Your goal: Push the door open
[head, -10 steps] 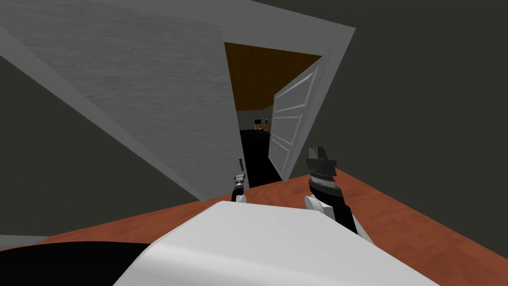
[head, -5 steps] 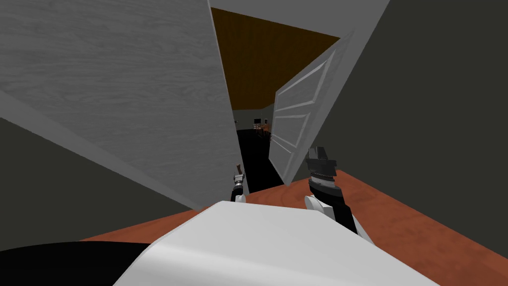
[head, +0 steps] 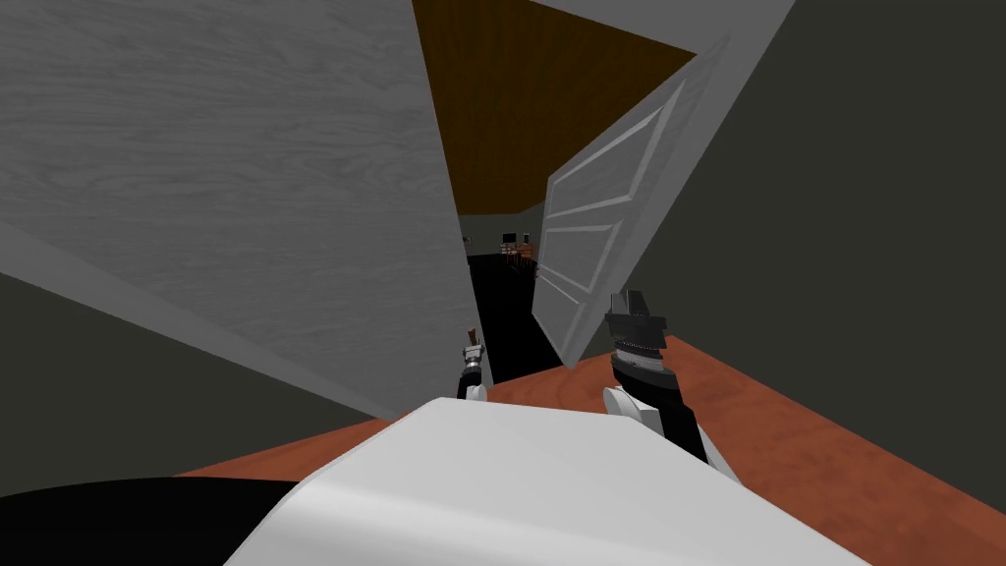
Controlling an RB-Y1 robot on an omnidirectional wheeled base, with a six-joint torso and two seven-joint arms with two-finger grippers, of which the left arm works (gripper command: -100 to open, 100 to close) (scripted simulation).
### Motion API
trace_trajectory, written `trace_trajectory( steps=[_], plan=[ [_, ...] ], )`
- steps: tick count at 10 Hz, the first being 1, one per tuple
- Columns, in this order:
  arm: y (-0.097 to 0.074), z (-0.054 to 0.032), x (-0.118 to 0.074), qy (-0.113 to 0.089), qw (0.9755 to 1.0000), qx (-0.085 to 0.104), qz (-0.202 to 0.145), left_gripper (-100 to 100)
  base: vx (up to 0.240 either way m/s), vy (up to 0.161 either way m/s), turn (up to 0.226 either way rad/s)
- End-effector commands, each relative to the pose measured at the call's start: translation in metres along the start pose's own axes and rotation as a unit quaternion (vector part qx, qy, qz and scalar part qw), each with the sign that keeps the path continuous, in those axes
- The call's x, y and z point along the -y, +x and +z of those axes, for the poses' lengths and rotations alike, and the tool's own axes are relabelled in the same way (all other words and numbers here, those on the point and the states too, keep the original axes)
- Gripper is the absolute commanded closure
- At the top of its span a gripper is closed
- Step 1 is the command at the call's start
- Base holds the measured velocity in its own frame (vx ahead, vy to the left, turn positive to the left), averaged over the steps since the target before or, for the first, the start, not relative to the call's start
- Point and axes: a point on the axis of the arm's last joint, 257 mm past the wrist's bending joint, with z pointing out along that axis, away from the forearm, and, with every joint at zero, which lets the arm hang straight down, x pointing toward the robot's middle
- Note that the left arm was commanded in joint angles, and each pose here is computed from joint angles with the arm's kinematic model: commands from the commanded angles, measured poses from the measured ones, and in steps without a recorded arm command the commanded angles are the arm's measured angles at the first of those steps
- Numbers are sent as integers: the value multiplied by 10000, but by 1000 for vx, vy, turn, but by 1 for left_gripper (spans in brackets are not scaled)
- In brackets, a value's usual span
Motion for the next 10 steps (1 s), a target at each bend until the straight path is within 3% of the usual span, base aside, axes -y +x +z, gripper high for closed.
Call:
trace_trajectory(
  steps=[1, 3, 4, 6, 10],
  plan=[
    [-6, -13, 3, 4, 10000, 0, 8, 100, 0, 0, 0],
    [-6, -13, 3, 4, 10000, 0, 8, 100, 0, 0, 0],
    [3, 26, 163, 161, 9999, -8, 23, 100, 127, 2, -61],
    [5, 32, 205, 205, 9998, -10, 27, 100, 142, -5, -16],
    [18, 68, 581, 599, 9982, -29, 58, 100, 156, -3, -41]
  ],
)
